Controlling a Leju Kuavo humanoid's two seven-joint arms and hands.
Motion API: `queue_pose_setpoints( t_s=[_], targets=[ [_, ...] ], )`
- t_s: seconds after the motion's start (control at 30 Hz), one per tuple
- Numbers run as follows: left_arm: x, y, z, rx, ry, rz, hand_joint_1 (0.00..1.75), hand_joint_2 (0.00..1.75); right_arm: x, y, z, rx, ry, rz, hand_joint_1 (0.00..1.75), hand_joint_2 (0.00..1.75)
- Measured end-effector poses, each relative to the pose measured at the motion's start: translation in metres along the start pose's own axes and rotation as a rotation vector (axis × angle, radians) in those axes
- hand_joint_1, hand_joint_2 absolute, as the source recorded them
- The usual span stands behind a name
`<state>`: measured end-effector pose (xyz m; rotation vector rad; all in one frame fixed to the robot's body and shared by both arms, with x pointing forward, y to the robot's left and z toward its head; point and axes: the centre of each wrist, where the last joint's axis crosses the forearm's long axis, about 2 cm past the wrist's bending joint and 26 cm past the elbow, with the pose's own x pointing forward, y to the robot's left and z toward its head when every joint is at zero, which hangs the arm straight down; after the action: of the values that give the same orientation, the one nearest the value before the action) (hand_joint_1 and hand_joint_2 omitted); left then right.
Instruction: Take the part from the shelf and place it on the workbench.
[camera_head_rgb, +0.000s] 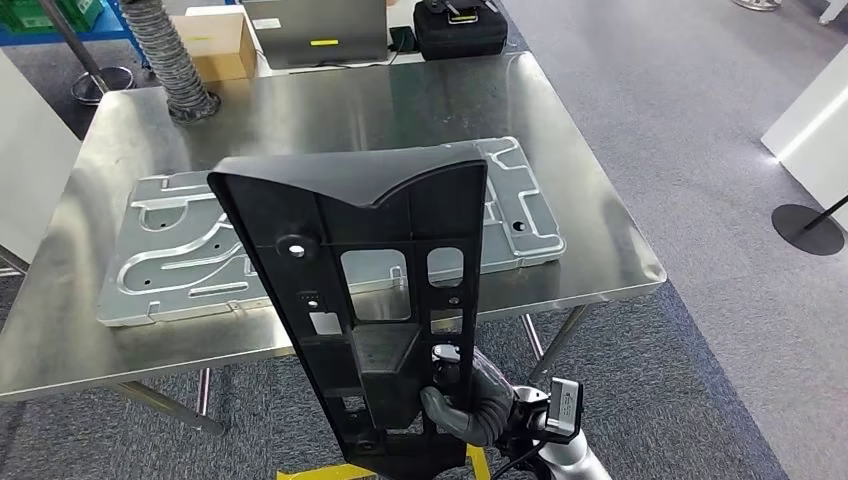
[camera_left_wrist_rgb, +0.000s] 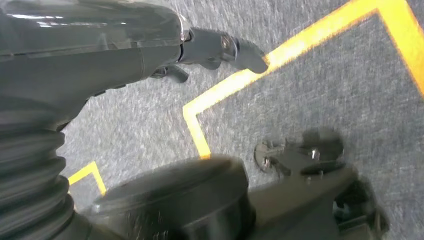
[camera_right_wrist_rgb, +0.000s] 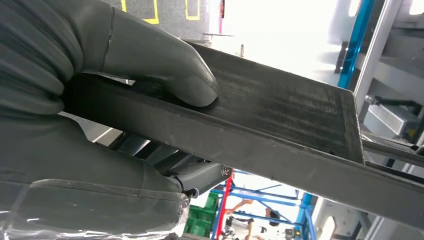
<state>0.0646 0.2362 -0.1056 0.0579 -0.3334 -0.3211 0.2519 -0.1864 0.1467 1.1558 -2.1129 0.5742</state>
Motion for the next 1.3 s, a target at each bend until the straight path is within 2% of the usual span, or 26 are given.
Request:
queue_pose_setpoints(
  t_s=[0.2,0.33,0.4,0.67,0.77,0.93,1.13,1.2,1.3],
  targets=[
    [0.001,0.002,0.0,0.002,-0.01,-0.001,0.0,1.75,0.003,-0.004,-0.003,-0.009,-0.006,0.015,1.75,1.75],
    [0.004,0.003,-0.001,0.003,-0.019,-0.004,0.0,1.75,0.013,-0.027,-0.005,-0.054,0.002,0.054,1.75,1.75],
    [0.004,0.003,-0.001,-0.001,-0.016,-0.007,0.0,1.75,0.025,-0.055,-0.012,-0.073,0.007,0.09,1.75,1.75],
    [0.009,-0.002,-0.001,-0.02,-0.019,-0.015,0.0,1.75,0.101,-0.207,-0.048,-0.151,0.133,0.3,1.75,1.75],
    [0.01,-0.003,-0.001,-0.024,-0.019,-0.014,0.0,1.75,0.125,-0.248,-0.065,-0.2,0.195,0.388,1.75,1.75],
    [0.012,-0.006,-0.001,-0.034,-0.024,-0.012,0.0,1.75,0.166,-0.296,-0.106,-0.259,0.325,0.632,1.75,1.75],
    [0.012,-0.008,0.0,-0.04,-0.032,-0.005,0.0,1.75,0.188,-0.317,-0.134,-0.254,0.495,0.92,1.75,1.75],
    [0.013,-0.008,0.0,-0.04,-0.039,-0.002,0.0,1.75,0.192,-0.319,-0.146,-0.241,0.583,1.126,1.75,1.75],
    [0.016,-0.008,-0.001,-0.044,-0.054,-0.001,0.0,1.75,0.185,-0.317,-0.159,-0.153,0.758,1.557,1.75,1.75]
  ],
)
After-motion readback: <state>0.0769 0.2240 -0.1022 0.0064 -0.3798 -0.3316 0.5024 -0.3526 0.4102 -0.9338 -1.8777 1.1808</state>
